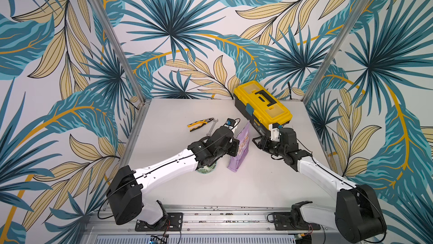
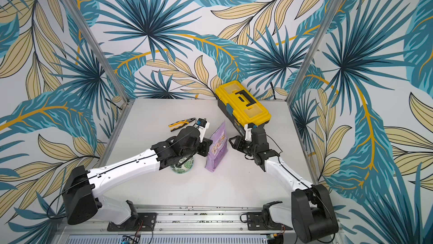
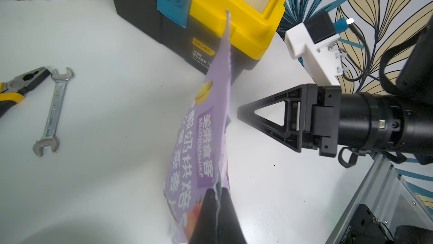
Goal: Pour the oats into the breakfast bowl
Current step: Move the oats bag to the center of the board.
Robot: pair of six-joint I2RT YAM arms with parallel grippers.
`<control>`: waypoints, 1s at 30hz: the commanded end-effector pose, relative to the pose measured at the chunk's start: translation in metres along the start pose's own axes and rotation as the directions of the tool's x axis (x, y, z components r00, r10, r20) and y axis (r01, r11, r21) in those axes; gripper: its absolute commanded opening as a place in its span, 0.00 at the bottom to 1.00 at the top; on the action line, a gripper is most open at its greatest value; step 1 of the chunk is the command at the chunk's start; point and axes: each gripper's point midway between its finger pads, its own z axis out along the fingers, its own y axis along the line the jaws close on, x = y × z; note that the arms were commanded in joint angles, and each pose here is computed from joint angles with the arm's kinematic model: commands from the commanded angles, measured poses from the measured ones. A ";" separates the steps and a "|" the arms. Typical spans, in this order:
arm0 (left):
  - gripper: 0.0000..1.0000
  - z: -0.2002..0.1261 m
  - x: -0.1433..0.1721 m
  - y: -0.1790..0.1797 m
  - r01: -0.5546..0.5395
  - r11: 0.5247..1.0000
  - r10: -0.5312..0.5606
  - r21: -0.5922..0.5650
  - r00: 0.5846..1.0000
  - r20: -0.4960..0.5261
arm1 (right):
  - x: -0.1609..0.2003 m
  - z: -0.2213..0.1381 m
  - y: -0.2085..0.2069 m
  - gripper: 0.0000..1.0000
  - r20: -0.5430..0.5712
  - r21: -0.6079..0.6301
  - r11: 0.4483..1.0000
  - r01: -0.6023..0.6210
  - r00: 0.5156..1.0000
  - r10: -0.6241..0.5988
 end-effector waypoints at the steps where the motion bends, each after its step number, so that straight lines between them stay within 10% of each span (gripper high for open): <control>1: 0.04 -0.013 -0.041 -0.011 0.061 0.998 -0.060 0.004 0.981 0.183 | 0.012 0.008 -0.011 0.56 -0.032 0.007 1.000 -0.022 0.999 0.023; 10: 0.52 -0.036 -0.058 -0.028 -0.028 0.998 0.017 0.057 0.983 0.185 | 0.020 0.009 -0.042 0.56 -0.030 0.142 0.990 0.008 1.000 -0.003; 30: 0.38 -0.030 -0.026 -0.022 -0.232 0.948 0.281 0.218 0.930 -0.235 | 0.025 0.006 -0.040 0.57 -0.074 0.136 0.989 0.058 0.996 -0.048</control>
